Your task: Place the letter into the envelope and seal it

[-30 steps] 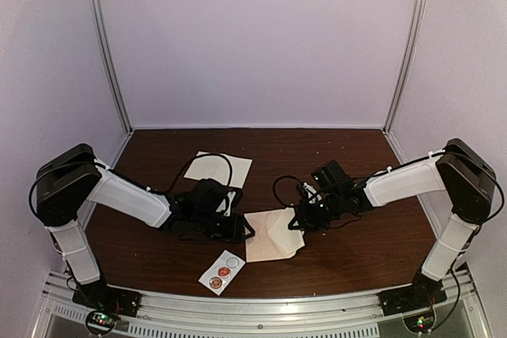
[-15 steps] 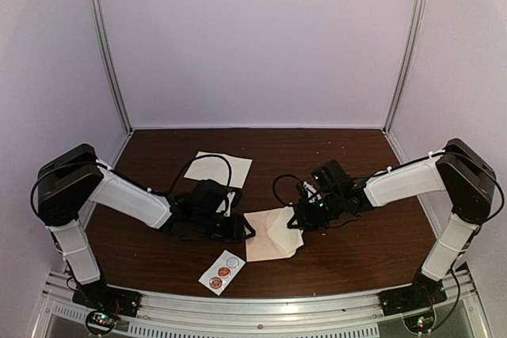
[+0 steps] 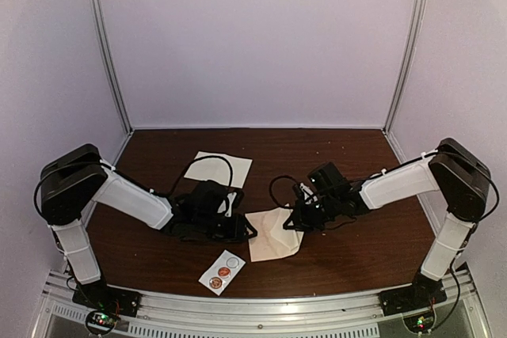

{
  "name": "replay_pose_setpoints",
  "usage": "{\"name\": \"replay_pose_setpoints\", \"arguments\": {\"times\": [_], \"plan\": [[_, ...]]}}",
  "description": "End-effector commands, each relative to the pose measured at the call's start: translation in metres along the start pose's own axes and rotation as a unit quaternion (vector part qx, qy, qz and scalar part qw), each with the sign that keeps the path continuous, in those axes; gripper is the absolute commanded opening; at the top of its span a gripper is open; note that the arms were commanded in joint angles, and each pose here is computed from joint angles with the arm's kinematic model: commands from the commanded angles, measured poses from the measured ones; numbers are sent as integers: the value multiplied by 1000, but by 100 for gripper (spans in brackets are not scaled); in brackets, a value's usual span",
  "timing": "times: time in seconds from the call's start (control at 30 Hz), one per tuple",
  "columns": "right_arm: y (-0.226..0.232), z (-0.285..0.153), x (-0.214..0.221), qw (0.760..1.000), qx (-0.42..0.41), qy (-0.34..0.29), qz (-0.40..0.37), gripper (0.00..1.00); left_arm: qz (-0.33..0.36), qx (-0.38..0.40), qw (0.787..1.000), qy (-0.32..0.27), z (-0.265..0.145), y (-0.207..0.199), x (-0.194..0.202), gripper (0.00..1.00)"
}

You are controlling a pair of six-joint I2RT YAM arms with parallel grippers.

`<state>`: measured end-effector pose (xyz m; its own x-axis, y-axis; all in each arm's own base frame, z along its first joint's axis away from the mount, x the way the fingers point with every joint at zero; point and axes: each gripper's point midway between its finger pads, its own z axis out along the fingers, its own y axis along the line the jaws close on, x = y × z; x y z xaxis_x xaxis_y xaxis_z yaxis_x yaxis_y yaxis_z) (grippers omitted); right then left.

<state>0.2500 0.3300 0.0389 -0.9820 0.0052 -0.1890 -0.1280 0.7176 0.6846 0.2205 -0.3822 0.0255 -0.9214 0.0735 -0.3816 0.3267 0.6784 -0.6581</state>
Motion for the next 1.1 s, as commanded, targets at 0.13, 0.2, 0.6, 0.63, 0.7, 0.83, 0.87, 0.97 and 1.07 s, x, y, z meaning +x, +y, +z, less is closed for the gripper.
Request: {"name": "replay_pose_setpoints", "arguments": {"times": [0.13,0.2,0.6,0.63,0.7,0.83,0.87,0.97,1.07], "plan": [[6,12,6,1000,-18,6,2,0,-11,-14,999,27,6,16,17,35],[9,14,6,1000,-22,7,1,0,-12,-12,999,27,7,16,17,35],[12,6,0,999,18,-2,-30,17,-10,-9,1000,21,6,13,14,34],[11,2,-2,999,31,-4,-34,21,-11,-10,1000,20,6,13,13,34],[12,-8,-8,997,51,-14,-49,27,-11,-10,1000,20,5,13,14,34],[9,-27,-17,992,96,-33,-75,35,-11,-9,1000,19,5,13,14,34],[7,-31,-18,990,108,-36,-81,36,-11,-9,1000,19,5,13,14,34],[1,-39,-19,985,136,-38,-97,39,-10,-8,1000,19,5,13,13,34],[-6,-45,-20,980,161,-41,-109,41,-10,-6,1000,18,5,11,12,34]]}}
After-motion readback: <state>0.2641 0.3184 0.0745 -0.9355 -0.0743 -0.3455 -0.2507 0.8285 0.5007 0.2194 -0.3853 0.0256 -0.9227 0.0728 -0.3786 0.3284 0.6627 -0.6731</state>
